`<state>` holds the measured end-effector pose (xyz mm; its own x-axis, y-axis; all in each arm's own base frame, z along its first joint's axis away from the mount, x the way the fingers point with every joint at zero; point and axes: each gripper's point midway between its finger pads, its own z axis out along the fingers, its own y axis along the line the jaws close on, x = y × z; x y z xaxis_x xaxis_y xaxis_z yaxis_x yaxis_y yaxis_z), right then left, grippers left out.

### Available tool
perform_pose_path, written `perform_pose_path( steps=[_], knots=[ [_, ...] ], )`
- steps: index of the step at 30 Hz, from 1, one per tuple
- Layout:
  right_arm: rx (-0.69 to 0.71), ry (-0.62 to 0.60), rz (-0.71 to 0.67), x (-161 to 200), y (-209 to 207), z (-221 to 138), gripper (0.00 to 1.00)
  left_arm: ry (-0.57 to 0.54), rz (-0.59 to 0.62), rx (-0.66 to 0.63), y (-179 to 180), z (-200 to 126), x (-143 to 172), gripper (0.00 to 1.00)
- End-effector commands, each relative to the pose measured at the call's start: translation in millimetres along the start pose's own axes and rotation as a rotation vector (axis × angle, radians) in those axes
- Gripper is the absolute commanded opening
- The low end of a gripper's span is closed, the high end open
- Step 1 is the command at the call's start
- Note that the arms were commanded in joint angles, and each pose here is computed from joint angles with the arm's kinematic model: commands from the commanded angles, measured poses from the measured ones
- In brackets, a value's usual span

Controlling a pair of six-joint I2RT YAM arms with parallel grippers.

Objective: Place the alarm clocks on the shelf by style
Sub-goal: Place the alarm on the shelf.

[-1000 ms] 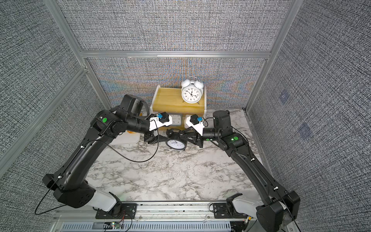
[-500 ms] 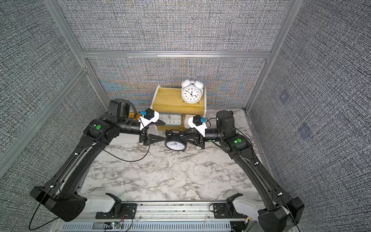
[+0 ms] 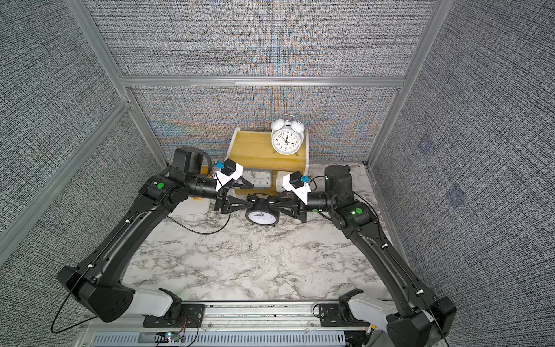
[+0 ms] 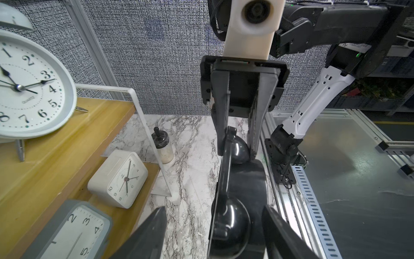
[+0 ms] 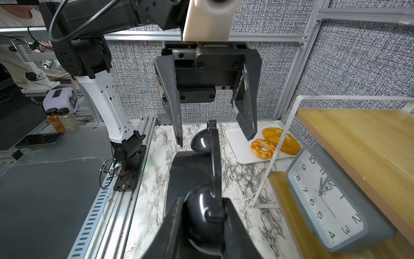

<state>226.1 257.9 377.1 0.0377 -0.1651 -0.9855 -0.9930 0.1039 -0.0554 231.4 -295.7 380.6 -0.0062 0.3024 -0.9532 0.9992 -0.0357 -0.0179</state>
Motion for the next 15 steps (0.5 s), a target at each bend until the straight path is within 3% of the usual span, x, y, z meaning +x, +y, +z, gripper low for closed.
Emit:
perform_pose_path(
  steps=[1,11,15],
  knots=[
    [-0.005,-0.028,-0.032,-10.1,-0.1,-0.3,0.22,-0.018,-0.009,0.036,-4.5,1.1,-0.8,0.72],
    [-0.005,-0.031,-0.031,-10.1,-0.8,0.4,0.22,-0.012,-0.039,0.059,-2.0,6.4,6.9,0.62],
    [-0.006,-0.030,-0.029,-9.4,-0.7,0.8,0.22,-0.016,-0.043,0.072,-2.2,8.0,6.7,0.49]
  ],
)
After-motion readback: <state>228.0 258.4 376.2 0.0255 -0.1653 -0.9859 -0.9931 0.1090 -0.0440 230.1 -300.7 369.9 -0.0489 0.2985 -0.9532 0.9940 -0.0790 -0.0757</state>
